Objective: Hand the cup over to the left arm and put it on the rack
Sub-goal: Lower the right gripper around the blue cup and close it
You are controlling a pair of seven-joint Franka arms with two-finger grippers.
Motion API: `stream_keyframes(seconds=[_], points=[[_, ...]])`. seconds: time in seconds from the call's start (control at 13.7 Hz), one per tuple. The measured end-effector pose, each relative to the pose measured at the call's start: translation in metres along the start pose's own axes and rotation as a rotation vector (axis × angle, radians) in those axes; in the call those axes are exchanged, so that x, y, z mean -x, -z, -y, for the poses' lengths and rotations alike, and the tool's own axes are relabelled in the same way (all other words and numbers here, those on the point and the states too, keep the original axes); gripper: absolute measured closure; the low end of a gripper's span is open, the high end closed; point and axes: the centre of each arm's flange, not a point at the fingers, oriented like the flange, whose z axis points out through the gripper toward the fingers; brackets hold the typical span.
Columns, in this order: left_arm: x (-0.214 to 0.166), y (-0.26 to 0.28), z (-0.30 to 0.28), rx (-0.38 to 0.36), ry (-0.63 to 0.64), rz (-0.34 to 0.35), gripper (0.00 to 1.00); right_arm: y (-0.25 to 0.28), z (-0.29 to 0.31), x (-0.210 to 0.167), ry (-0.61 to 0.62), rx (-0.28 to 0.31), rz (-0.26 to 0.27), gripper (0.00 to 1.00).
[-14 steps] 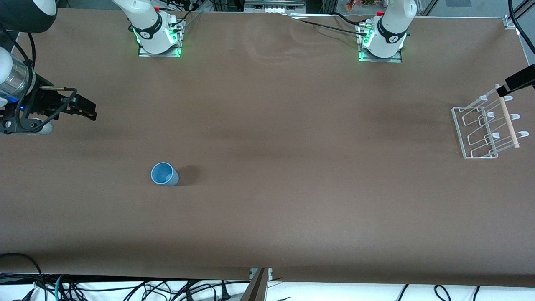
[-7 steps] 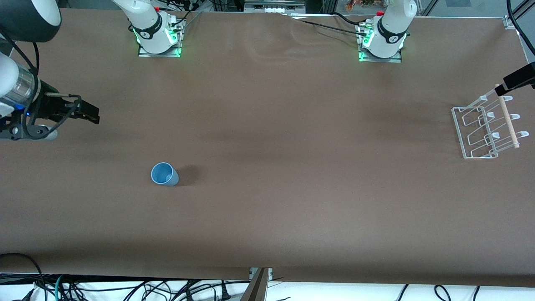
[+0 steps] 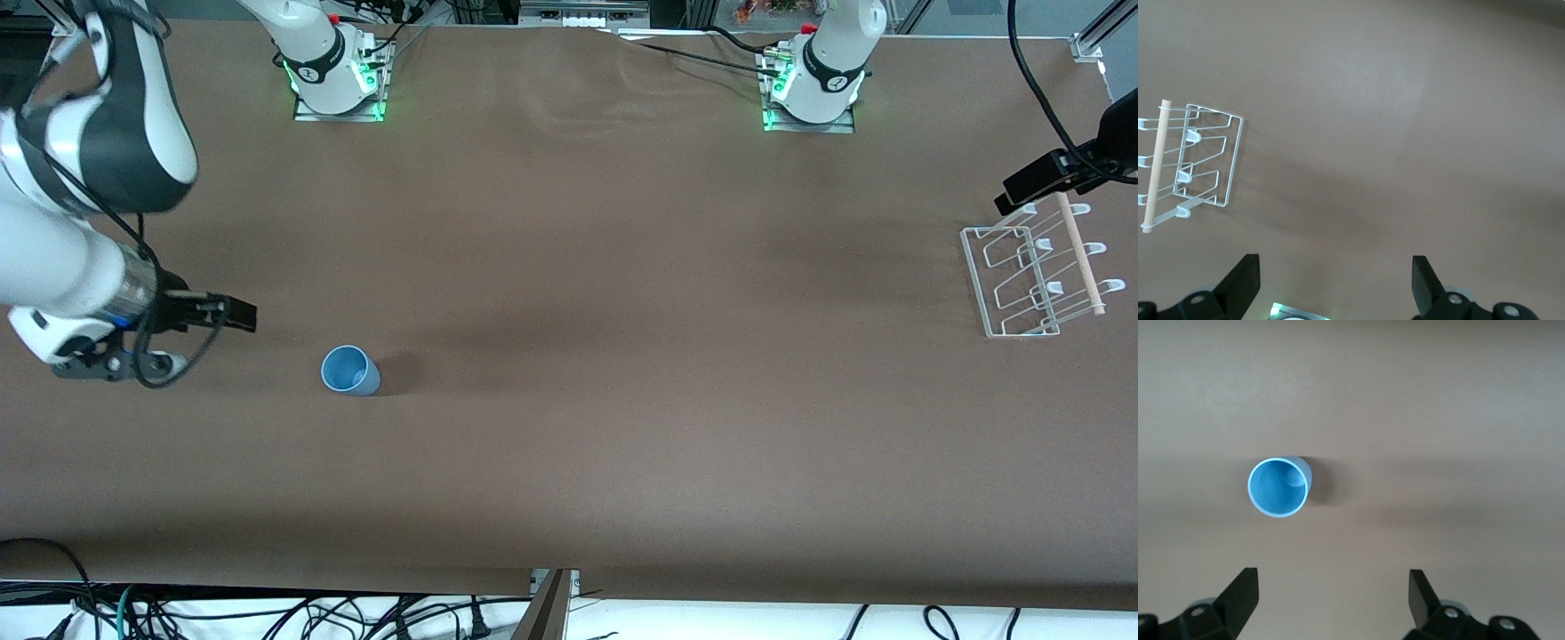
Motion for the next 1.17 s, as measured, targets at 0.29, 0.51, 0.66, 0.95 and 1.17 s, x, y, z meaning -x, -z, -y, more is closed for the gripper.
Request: stream_keyframes(seconds=[0.29,0.51,0.66,0.95,1.17], points=[[-0.002,-0.003,0.001,0.003,0.008,-0.008,0.0,-0.072,0.009,-0.016,0.013,-0.016,-0.01,0.0],[0.0,0.003,0.001,0.007,0.021,-0.025,0.0,-0.106,0.021,-0.014,0.028,-0.022,-0.013,0.0],[0.002,0.007,0.001,0.01,0.021,-0.036,0.0,-0.121,0.025,-0.014,0.032,-0.026,-0.029,0.0],[0.0,0.007,-0.003,0.017,0.015,-0.055,0.0,-0.159,0.034,-0.01,0.043,-0.032,-0.028,0.0],[-0.002,0.006,-0.005,0.019,0.012,-0.06,0.0,-0.176,0.037,-0.01,0.047,-0.035,-0.02,0.0]])
